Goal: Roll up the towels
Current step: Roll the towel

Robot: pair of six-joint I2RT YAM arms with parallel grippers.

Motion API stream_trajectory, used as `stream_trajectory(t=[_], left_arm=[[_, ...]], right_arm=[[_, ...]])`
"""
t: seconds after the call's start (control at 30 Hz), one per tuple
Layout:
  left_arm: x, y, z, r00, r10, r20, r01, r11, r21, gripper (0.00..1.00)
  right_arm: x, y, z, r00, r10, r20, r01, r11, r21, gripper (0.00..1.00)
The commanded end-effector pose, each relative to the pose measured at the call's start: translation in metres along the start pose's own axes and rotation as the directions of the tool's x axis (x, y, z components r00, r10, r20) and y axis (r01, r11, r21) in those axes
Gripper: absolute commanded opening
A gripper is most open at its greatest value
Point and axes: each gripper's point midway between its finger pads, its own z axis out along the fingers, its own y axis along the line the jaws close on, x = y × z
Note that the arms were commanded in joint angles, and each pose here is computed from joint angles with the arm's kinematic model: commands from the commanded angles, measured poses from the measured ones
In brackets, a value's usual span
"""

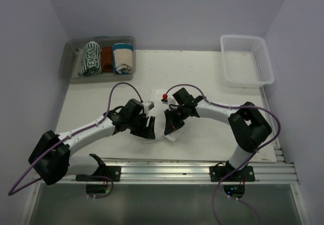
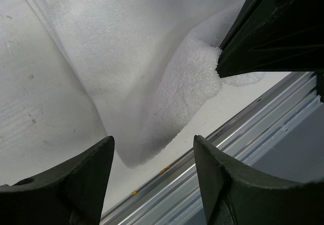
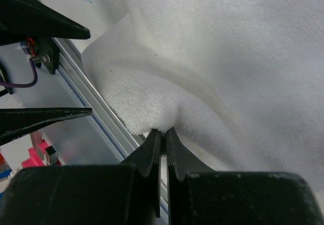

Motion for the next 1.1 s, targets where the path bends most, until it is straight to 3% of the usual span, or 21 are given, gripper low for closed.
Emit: stream_trajectory(t=[0.0, 0.17, 0.47, 0.57, 0.6, 0.7, 1.07], left_arm=[[0.001, -0.003, 0.004, 1.0, 0.027, -0.002, -0.027, 1.0, 0.011, 0.68], [0.007, 0.002, 0.007, 1.0, 0.01, -0.024, -0.01, 1.0, -0.018, 0.66], [0.009, 0.004, 0.012, 0.999, 0.008, -0.039, -0.009, 1.0, -0.027, 0.49], [0.011, 0.006, 0.015, 0.998, 0.004, -0.055, -0.006, 0.999, -0.034, 0.51], [0.011, 0.006, 0.015, 0.998, 0.003, -0.056, -0.005, 0.999, -0.04, 0.56], [0.01, 0.007, 0.016, 0.998, 0.0, -0.06, -0.002, 0.999, -0.049, 0.61], [0.015, 0.006, 0.016, 0.997, -0.003, -0.083, 0.0, 0.999, -0.042, 0.57]], right_arm=[[-0.005, 0.003, 0.0, 1.0, 0.008, 0.017, -0.008, 1.0, -0.018, 0.0], [-0.004, 0.002, 0.001, 1.0, 0.01, 0.015, -0.01, 1.0, -0.019, 0.0], [-0.002, 0.002, 0.001, 1.0, 0.008, 0.009, -0.008, 1.0, -0.02, 0.0], [0.001, 0.0, 0.001, 1.0, 0.008, 0.004, -0.008, 1.0, -0.012, 0.0], [0.002, 0.0, 0.001, 1.0, 0.007, 0.002, -0.007, 1.0, -0.014, 0.0], [0.006, -0.002, 0.001, 1.0, 0.007, -0.005, -0.007, 1.0, -0.007, 0.0], [0.005, -0.002, -0.002, 1.0, 0.003, 0.002, -0.003, 1.0, -0.004, 0.0]])
